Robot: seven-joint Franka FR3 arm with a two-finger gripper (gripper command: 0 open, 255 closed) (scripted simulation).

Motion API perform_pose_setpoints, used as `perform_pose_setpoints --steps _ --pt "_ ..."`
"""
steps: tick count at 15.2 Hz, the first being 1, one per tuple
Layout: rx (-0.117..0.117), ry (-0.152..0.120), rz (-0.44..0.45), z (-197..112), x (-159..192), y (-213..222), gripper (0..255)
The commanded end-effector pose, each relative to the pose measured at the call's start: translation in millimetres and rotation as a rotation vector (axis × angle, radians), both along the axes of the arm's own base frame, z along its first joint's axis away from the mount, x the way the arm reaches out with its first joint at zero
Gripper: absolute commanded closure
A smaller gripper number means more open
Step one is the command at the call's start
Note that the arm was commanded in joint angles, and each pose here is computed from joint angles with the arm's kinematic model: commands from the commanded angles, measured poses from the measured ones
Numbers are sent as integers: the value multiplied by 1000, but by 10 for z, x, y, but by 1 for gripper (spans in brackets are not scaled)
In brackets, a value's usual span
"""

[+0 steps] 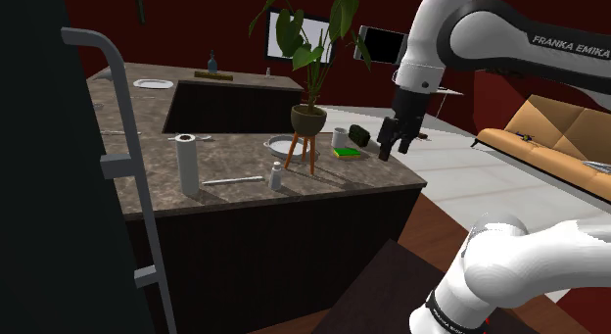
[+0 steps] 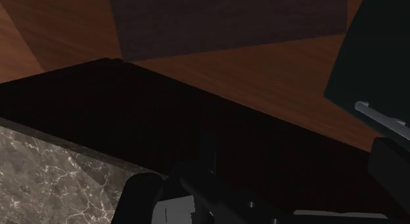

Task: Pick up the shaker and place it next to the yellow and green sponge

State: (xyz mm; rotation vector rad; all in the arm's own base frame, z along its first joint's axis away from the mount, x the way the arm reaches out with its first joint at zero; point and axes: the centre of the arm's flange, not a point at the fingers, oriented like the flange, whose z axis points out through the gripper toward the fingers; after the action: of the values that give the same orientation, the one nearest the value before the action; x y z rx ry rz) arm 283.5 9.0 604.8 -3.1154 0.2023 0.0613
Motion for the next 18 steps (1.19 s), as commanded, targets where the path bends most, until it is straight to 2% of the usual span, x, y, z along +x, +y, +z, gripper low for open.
perform_pose_setpoints --steps 1,18 --pt "0 0 0 0 0 0 0" --pt "-39 28 26 -950 2077 23 0"
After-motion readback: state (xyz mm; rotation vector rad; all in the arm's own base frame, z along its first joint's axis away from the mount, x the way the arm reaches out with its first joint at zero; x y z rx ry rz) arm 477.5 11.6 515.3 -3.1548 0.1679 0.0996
